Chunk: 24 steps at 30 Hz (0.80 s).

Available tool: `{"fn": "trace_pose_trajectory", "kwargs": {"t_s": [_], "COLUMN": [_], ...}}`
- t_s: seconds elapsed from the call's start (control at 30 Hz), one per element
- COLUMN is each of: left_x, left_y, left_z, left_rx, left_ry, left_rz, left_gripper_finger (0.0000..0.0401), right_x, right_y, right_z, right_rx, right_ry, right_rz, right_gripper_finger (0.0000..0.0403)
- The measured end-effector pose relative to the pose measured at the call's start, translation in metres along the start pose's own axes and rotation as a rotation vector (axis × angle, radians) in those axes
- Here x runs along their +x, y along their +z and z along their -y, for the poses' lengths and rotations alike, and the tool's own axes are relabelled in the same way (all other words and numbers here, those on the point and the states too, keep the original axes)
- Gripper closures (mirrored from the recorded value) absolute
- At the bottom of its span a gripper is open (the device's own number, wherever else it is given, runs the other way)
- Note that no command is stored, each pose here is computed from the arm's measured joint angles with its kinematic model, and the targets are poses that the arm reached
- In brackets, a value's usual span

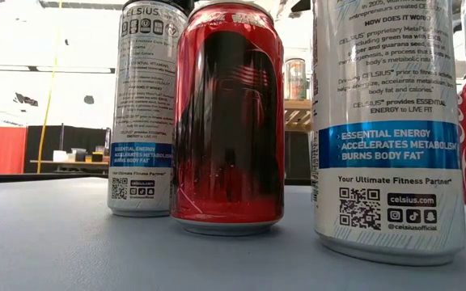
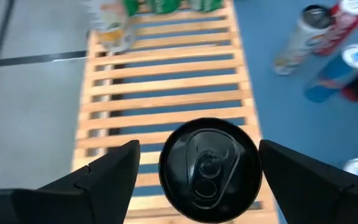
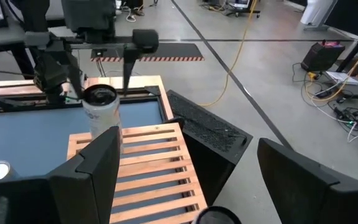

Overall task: Place canned beverage on shelf
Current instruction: Put the left white-yellow soda can on the shelf aligned with the other white-yellow soda can

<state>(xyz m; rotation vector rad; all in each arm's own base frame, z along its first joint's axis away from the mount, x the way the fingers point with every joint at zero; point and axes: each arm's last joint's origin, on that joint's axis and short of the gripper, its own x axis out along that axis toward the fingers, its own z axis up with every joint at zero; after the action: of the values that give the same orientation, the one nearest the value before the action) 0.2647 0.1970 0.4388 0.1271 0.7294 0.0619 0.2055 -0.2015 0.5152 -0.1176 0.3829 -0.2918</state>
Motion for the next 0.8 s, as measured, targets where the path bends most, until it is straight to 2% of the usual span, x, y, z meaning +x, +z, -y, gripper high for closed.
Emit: {"fn": "trace_pose_trajectory", "kwargs": {"t_s": [0.23,0.47,0.67,0.8], "left_x": [-0.013,-0.034,-0.070,-0.091], "left_y": [0.014,0.029,0.041,0.044], "left_z": [0.006,0.013,0.027,0.037], "left_rx": [0.049,0.054,0.073,0.040], "left_ry": [0.112,0.161,0.229,0.281], "left_rz": [0.001,0.059,0.118,0.161], "left_gripper_finger": [0.0080,0.0080,0.0080,0.0080], "right_x": [0.047,0.101,0.144,0.161], "right_y": [-0.001,0.002,0.003,0.006], "right_z": [-0.007,-0.029,-0.059,-0.069], "right_rx": [-0.034,-0.113,-0.212,-0.212], "right_ry": [0.071,0.150,0.171,0.194], "right_rz": [-0.004,0.044,0.067,0.119], "right_gripper_finger": [0.0084,0.0084,0.0084,0.0084]}}
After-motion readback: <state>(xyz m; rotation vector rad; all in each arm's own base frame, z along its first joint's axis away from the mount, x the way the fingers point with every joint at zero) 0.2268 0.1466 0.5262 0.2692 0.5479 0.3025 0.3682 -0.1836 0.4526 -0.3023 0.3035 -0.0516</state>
